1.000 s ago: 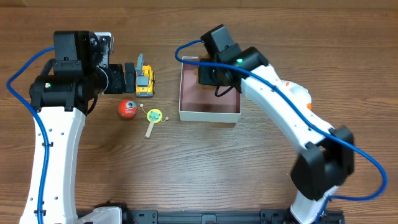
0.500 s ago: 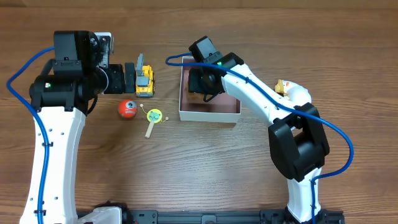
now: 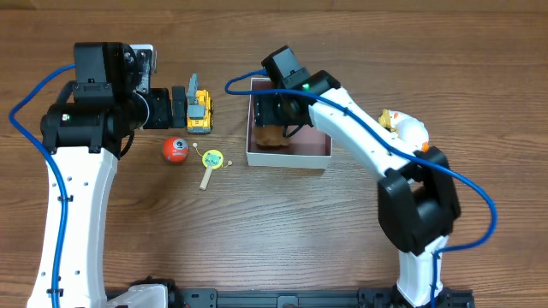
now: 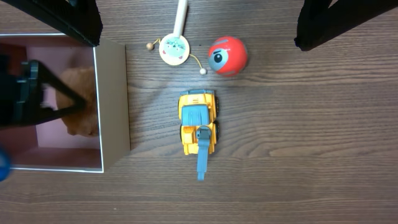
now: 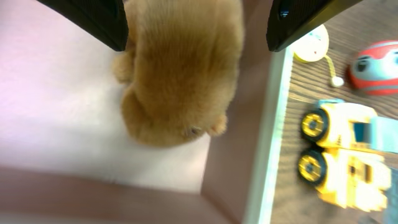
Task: Pack container
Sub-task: 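Carry the bear with right gripper into the box and release, then grasp the white plush duck with right gripper, drop in box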
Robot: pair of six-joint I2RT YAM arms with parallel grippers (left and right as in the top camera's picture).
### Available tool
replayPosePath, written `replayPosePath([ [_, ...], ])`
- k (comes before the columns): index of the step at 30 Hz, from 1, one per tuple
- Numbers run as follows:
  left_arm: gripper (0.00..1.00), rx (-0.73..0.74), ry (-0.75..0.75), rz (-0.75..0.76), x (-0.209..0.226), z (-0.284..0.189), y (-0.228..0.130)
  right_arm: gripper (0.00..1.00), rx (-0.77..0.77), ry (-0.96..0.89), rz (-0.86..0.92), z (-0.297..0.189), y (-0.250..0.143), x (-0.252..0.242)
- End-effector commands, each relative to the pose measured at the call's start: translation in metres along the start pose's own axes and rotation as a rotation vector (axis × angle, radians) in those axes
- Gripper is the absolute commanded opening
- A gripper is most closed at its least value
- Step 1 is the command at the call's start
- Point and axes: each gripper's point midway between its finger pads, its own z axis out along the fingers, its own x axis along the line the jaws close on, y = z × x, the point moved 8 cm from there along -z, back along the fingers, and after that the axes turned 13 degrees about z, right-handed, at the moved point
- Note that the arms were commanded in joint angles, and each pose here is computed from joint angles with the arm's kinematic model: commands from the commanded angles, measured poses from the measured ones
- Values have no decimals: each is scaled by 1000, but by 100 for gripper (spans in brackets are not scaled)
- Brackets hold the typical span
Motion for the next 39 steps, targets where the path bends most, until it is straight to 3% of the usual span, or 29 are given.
replayPosePath([
  [1, 100, -24, 7, 29, 0, -5, 7, 75, -242, 39, -3, -93, 28, 6],
  [6, 100, -24, 7, 29, 0, -5, 7, 86, -425, -168, 144, -166, 52, -63],
  [9, 100, -24, 7, 29, 0, -5, 7, 100, -393, -320, 304, -177, 69, -145],
  [18, 100, -24, 7, 29, 0, -5, 7, 100, -68, -373, 518, -106, 49, -288],
  [25, 100, -24, 7, 29, 0, -5, 7, 99, 57, -331, 488, -61, 11, -302],
  [27, 100, -24, 7, 29, 0, -5, 7, 91, 59, -326, 492, -52, 4, -305],
  [28, 100, -24, 7, 29, 0, -5, 7, 81, 59, -315, 503, -48, 2, -306],
  [31, 100, -24, 7, 29, 0, -5, 7, 34, 61, -263, 511, -46, 2, -301],
  [32, 100, -24, 7, 29, 0, -5, 7, 24, 62, -261, 511, -48, 4, -300],
  [34, 100, -24, 7, 29, 0, -5, 7, 13, 71, -228, 513, -61, 10, -291],
  [39, 100, -24, 7, 29, 0, -5, 7, 7, -73, -71, 394, -147, 32, -214],
])
